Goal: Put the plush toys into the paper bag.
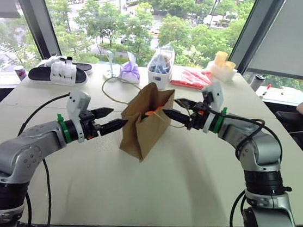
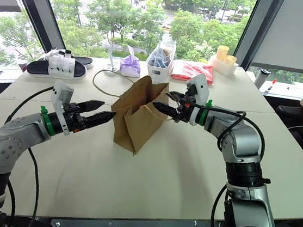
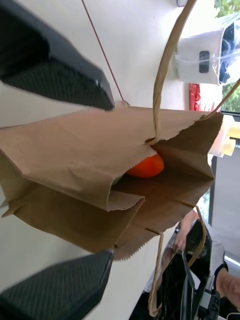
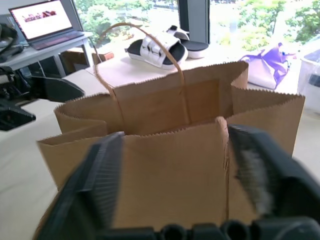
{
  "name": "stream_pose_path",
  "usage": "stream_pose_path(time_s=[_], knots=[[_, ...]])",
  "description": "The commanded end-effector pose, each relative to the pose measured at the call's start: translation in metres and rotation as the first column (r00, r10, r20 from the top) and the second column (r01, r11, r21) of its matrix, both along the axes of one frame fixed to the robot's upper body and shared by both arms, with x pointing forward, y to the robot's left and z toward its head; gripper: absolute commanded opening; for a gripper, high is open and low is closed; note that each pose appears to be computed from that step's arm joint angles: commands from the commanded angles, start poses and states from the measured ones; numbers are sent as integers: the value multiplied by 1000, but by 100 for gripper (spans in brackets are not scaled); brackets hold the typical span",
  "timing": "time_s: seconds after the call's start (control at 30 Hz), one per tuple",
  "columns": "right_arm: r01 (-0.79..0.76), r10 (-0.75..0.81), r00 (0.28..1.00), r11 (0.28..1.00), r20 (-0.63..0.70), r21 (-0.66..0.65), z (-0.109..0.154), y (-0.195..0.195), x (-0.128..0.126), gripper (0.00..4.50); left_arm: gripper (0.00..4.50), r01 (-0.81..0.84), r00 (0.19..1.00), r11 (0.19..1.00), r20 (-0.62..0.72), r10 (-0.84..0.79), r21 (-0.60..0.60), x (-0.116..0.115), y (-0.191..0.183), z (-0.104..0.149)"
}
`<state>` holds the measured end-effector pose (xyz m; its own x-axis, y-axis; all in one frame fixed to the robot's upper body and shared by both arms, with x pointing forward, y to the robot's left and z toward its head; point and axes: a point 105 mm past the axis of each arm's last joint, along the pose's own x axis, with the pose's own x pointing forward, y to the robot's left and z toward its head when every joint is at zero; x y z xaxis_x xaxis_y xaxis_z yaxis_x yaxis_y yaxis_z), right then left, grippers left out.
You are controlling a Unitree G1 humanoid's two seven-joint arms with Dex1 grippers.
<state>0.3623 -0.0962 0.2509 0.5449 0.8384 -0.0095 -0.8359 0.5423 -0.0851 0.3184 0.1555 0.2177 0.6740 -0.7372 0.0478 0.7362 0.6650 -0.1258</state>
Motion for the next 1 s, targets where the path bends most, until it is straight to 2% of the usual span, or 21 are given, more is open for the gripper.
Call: stream_pose_path(time_s=[0.03, 0.17, 0.3, 0.4, 0.53, 0.63, 0.73, 0.83, 0.87, 1.0], knots=[[-104, 91, 992, 984, 93, 147, 43, -6, -21, 444, 450, 29, 999, 999, 41, -30, 28, -15, 3, 14], [3, -26, 997, 953, 70, 303, 65, -39, -17, 444, 450, 69, 998, 989, -14, -68, 127, -26, 1, -13], [87, -89, 996, 928, -11, 363, 62, -61, -16, 444, 450, 75, 997, 982, -18, -73, 175, -24, -1, -28], [185, -175, 983, 932, -61, 311, 44, -72, -10, 444, 450, 77, 997, 984, -12, -76, 162, -19, -4, -31], [210, -180, 971, 955, -157, 208, -9, -60, -10, 444, 450, 81, 996, 980, 21, -87, 181, -10, -13, -36], [183, -154, 969, 973, -194, 141, -48, -39, -11, 358, 450, 85, 995, 982, 40, -93, 170, -6, -19, -34], [171, -150, 970, 980, -189, 98, -68, -22, -8, 202, 450, 91, 994, 982, 52, -101, 165, -3, -24, -33], [159, -138, 973, 981, -184, 108, -71, -8, -4, 44, 450, 87, 993, 984, 62, -98, 154, 0, -28, -32], [149, -130, 976, 984, -175, 100, -71, -3, -3, 7, 450, 83, 993, 985, 66, -94, 149, 2, -29, -31], [97, -89, 988, 993, -129, 63, -72, 16, -1, 7, 450, 77, 993, 987, 79, -89, 142, 9, -43, -32]])
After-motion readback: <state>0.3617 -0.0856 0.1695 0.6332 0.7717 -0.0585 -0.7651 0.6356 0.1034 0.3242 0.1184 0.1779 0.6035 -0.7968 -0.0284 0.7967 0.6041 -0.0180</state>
